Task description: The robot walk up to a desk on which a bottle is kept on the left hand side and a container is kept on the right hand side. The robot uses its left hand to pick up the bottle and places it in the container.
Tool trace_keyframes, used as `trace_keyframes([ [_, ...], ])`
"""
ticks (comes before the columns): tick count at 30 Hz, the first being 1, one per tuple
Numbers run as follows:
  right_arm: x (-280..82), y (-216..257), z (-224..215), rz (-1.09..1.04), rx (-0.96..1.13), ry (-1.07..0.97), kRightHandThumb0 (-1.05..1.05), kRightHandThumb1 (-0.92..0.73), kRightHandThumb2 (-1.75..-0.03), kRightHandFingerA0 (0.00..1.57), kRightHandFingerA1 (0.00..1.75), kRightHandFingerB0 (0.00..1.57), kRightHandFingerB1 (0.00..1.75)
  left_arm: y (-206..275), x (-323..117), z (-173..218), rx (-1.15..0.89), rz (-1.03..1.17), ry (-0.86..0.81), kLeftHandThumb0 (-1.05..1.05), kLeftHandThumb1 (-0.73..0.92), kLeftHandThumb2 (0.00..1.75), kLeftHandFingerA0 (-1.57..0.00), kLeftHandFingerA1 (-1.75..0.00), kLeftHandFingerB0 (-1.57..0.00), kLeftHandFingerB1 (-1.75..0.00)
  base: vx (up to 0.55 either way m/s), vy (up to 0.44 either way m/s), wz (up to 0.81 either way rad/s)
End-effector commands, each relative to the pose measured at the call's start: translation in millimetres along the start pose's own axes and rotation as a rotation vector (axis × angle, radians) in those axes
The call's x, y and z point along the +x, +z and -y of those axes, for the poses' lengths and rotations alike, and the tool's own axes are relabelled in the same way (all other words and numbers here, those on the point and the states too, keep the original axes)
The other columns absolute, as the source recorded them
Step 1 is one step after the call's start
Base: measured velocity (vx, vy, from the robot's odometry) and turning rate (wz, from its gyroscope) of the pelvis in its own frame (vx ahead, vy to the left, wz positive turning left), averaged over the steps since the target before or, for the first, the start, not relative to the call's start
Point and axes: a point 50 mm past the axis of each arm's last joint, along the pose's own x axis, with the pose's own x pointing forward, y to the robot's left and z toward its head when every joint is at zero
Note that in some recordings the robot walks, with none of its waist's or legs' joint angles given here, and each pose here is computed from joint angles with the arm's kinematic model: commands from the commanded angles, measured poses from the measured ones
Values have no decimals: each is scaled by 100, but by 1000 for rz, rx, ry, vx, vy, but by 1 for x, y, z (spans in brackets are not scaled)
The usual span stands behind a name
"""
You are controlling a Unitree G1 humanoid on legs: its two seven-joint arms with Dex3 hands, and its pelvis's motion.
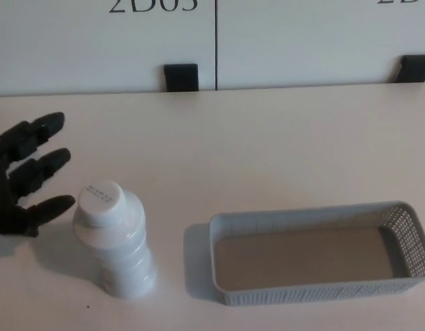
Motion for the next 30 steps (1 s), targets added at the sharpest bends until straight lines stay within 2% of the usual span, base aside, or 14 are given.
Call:
trace_keyframes([
  [1, -1, 0, 4, -14, 10, -7, -41, -29, -97, 1, 51, 0, 51, -13, -4, 2, -23, -54, -6, -57, 35, 75, 0, -22, 0, -13, 0, 0, 0],
  [8, 2, 2, 5, -4, 4, -11, -41, -29, -98, 0, 51, 0, 51, -21, -12, 0, -33, -92, -16, -57, 34, 76, 0, -23, 0, -14, 0, 0, 0],
  [9, 2, 3, 5, -1, 0, -9, -91, -58, -101, 2, 42, 7, 49, -22, -13, -1, -32, -94, -14, -57, 34, 76, 0, -25, 0, -15, 0, 0, 0],
  [10, 1, 3, 5, 0, -4, -7, -91, -58, -101, 2, 42, 7, 49, -23, -14, -3, -31, -97, -12, -57, 34, 76, 0, -25, 0, -15, 0, 0, 0],
  [11, 1, 3, 5, 2, -3, -7, -41, -29, -97, 1, 51, 0, 51, -23, -16, -4, -29, -99, -9, -64, 34, 69, -5, -26, 0, -13, 0, 0, 0],
  [15, 4, 7, 6, 8, -15, -13, -41, -29, -97, 0, 51, 0, 51, -23, -26, -14, -11, -107, -2, -58, 36, 77, 0, -25, 0, -14, 0, 0, 0],
  [16, 4, 7, 6, 10, -14, -11, -41, -29, -98, 0, 51, 0, 51, -25, -30, -17, -22, -109, 0, -55, 35, 76, 0, -25, 0, -15, 0, 0, 0],
  [17, 4, 8, 5, 11, -15, -10, -41, -29, -98, 0, 51, 0, 51, -26, -35, -19, -23, -112, 0, -59, 44, 54, -3, -27, 0, -16, 0, 0, 0],
  [23, 2, 8, 4, 10, -28, -2, -41, -30, -98, 0, 51, 0, 51, -34, -69, -20, 8, -133, -33, -66, 42, 56, 0, -26, 0, -17, 0, 0, 0],
  [24, 2, 8, 4, 9, -27, 0, -92, -76, -64, 9, 34, 10, 42, -36, -74, -19, 7, -136, -45, -65, 44, 56, -1, -26, 0, -17, 0, 0, 0],
  [25, 2, 9, 4, 10, -22, -1, -41, -30, -98, 1, 51, 0, 51, -35, -79, -16, 10, -134, -60, -58, 36, 77, 0, -24, 0, -13, 0, 0, 0],
  [28, 5, 9, 4, 6, -7, -13, -41, -28, -97, 1, 51, 0, 51, -35, -93, 1, 22, -119, -131, -57, 35, 76, 0, -22, 0, -14, 0, 0, 0],
  [29, 5, 8, 4, 3, -2, -14, -93, -73, -63, 12, 36, 14, 41, -35, -97, 6, 24, -111, -152, -56, 34, 76, 0, -23, 0, -15, 0, 0, 0],
  [30, 6, 8, 4, 2, 2, -15, -93, -73, -63, 12, 36, 14, 41, -34, -99, 9, 25, -106, -161, -56, 34, 76, 0, -23, 0, -15, 0, 0, 0],
])
